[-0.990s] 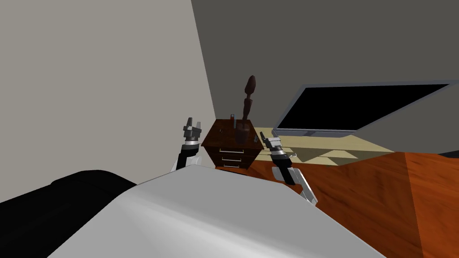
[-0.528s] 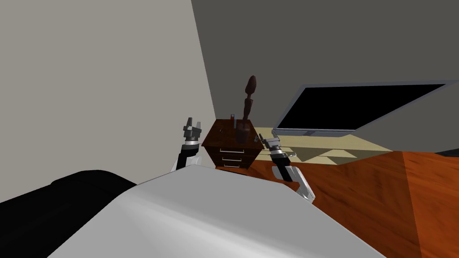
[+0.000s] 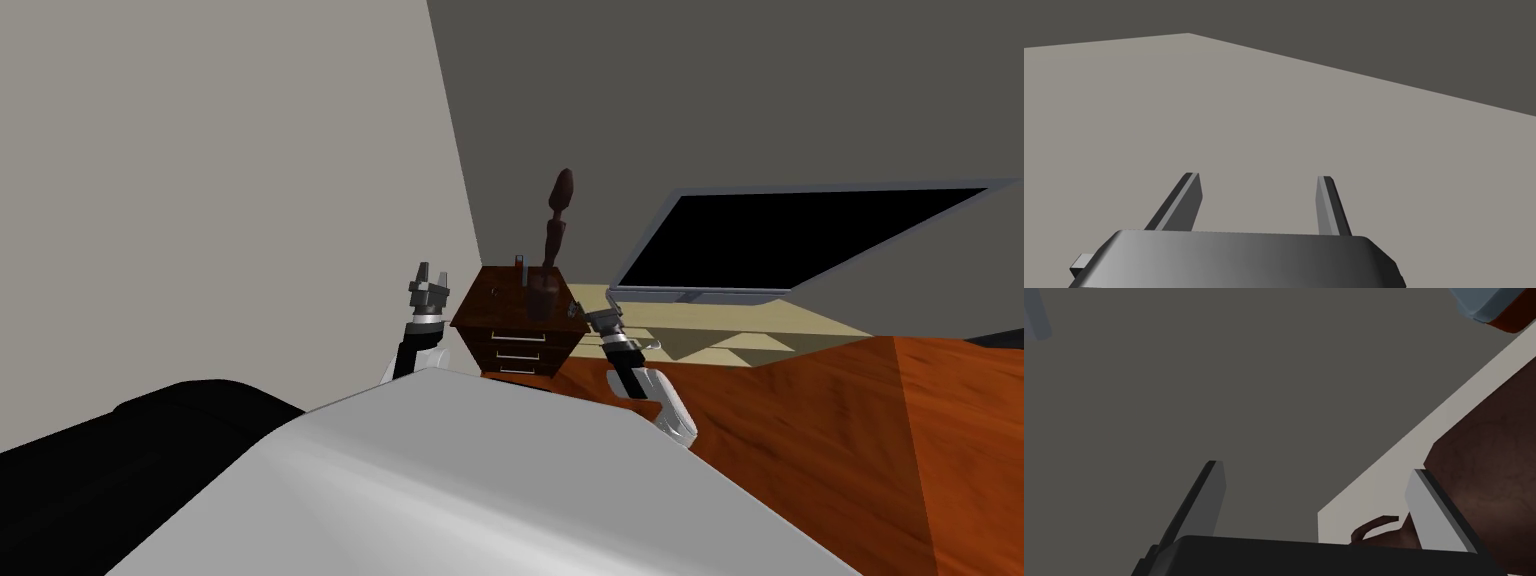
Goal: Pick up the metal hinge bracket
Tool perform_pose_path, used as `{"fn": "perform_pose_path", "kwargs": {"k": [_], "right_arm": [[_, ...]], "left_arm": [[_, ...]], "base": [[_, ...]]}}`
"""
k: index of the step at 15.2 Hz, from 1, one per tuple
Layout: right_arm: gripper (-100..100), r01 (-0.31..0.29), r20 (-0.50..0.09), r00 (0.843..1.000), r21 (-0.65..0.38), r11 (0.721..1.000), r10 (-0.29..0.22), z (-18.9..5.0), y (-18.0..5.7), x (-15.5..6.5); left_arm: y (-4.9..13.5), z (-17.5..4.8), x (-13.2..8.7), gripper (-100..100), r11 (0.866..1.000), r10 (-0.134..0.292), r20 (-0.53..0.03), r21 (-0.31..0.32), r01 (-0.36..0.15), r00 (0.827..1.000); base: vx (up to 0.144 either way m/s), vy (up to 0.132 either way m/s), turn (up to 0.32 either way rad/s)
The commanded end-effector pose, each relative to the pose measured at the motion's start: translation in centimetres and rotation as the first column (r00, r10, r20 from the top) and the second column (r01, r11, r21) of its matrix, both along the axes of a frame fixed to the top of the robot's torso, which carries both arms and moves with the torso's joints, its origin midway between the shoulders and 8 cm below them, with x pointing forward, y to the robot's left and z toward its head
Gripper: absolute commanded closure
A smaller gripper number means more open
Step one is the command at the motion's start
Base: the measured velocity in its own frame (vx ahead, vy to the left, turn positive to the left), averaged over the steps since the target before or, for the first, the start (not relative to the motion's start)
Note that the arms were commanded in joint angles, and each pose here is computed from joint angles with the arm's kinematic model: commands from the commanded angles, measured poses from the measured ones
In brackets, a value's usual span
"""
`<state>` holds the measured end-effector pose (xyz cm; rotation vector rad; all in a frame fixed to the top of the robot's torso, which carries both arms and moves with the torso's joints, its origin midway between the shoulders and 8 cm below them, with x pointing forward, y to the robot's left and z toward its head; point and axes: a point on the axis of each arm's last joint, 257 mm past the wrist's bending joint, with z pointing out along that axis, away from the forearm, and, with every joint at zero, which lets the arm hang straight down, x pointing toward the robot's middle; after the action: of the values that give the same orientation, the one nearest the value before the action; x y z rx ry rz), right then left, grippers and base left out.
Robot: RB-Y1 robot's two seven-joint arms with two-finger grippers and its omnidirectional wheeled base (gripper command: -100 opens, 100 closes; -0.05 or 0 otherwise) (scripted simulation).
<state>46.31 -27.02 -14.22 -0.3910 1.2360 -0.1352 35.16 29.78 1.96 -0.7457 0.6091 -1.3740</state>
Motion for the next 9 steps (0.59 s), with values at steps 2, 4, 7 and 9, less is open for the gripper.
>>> {"fn": "perform_pose_path", "kwargs": {"k": [2,4,7,9], "right_arm": [[-100,0.041,-0.015,0.999,-0.111,0.993,-0.043,-1.7,-0.6,0.7],[-100,0.048,-0.009,0.999,-0.134,0.99,-0.049,-1.7,-0.6,0.7],[-100,0.084,-0.023,0.995,-0.248,0.965,-0.093,-3.6,-1.3,1.6],[-100,0.089,-0.017,0.995,-0.267,0.96,-0.097,-3.6,-1.3,1.6]], "left_arm": [[0.0,0.0,0.0,0,1.0,0.0,0.0,0.0,0.0,1.0],[0.0,0.0,0.0,0,1.0,0.0,0.0,0.0,0.0,1.0],[0.0,0.0,0.0,0,1.0,0.0,0.0,0.0,0.0,1.0],[0.0,0.0,0.0,0,1.0,0.0,0.0,0.0,0.0,1.0]], "base": [[-0.004,0.014,-0.011],[-0.003,0.014,-0.007],[-0.003,0.013,-0.01],[-0.003,0.012,-0.007]]}}
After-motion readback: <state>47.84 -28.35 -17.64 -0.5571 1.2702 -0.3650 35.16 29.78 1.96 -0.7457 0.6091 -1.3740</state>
